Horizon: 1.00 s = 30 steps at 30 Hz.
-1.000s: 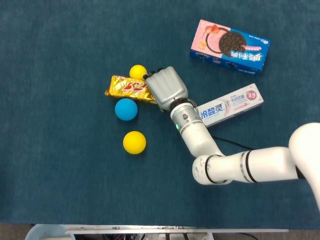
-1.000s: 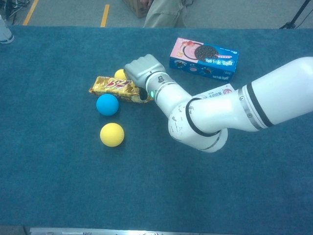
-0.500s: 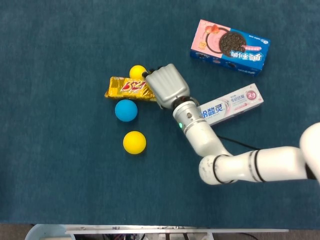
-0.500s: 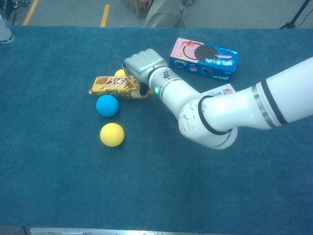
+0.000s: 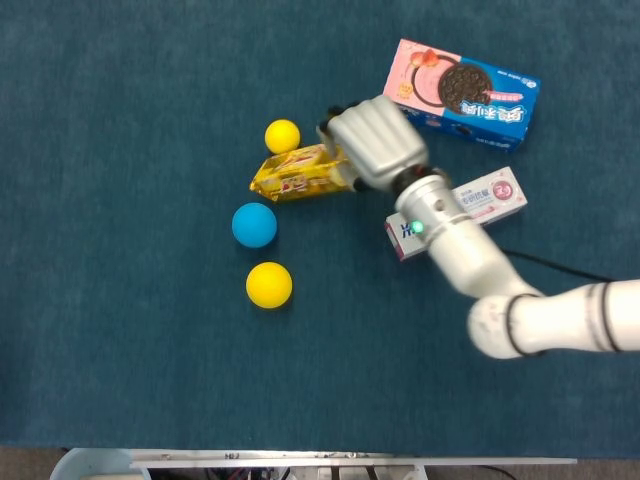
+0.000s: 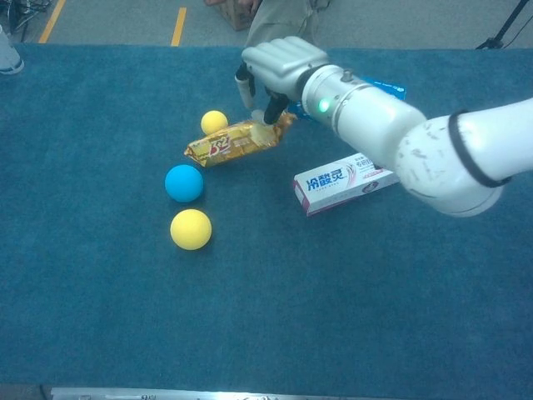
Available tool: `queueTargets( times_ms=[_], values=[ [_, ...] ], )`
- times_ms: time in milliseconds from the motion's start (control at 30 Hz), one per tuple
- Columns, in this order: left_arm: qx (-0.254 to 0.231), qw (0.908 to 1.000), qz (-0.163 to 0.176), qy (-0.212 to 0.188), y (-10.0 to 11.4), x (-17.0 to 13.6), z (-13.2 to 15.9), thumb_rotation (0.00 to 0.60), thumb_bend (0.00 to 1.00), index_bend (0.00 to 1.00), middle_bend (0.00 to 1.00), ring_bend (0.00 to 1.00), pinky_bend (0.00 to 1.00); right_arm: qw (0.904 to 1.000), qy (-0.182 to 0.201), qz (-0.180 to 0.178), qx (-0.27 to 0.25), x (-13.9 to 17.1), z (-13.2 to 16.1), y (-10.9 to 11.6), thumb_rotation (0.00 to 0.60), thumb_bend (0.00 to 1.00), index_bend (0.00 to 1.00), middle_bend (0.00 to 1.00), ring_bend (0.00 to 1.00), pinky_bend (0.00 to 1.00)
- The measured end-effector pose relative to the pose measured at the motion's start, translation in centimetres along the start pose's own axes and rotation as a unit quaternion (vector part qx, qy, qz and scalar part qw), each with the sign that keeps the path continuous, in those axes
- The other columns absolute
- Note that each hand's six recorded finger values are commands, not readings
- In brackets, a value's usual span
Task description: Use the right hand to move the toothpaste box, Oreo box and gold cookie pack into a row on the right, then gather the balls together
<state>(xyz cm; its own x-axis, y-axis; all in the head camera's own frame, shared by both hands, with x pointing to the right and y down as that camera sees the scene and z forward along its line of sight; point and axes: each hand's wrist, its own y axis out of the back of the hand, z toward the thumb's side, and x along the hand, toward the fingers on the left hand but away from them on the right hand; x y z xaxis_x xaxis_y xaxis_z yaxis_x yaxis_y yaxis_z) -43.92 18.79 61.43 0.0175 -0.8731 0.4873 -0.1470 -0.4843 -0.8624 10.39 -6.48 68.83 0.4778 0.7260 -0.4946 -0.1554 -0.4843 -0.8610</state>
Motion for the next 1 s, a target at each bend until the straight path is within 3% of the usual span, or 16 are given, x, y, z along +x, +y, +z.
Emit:
queueTargets(
  times_ms=[300,433,700,1000],
  values=[
    [-0.001,1.0000,-0.005,-0.001,-0.3,0.4,0.0,0.600,0.31,0.09,0.20,0.03,0.07,0.9998,-0.014,-0.016,0.005,4.1,-6.4,1.7,0.600,0.34,0.52,0.41,0.43,0.76],
    [0.001,0.9999,-0.007,-0.010,-0.4,0.9,0.6,0.600,0.31,0.09,0.20,0.03,0.07,0.9999,-0.010,-0.012,-0.002,5.8,-7.9,1.5,0.600,0.28,0.51,0.41,0.42,0.76],
    [0.004,0.9999,-0.007,-0.009,-0.4,0.7,0.8,0.600,0.31,0.09,0.20,0.03,0.07,0.9997,0.016,0.018,-0.008,5.8,-6.6,0.1,0.600,0.03,0.33,0.36,0.33,0.68],
    [0.003,0.9999,-0.010,0.001,-0.5,0.2,0.5,0.600,0.31,0.09,0.20,0.03,0.07,0.9983,0.036,0.045,-0.011,3.8,-3.4,-1.1,0.600,0.00,0.28,0.32,0.29,0.65]
  ],
)
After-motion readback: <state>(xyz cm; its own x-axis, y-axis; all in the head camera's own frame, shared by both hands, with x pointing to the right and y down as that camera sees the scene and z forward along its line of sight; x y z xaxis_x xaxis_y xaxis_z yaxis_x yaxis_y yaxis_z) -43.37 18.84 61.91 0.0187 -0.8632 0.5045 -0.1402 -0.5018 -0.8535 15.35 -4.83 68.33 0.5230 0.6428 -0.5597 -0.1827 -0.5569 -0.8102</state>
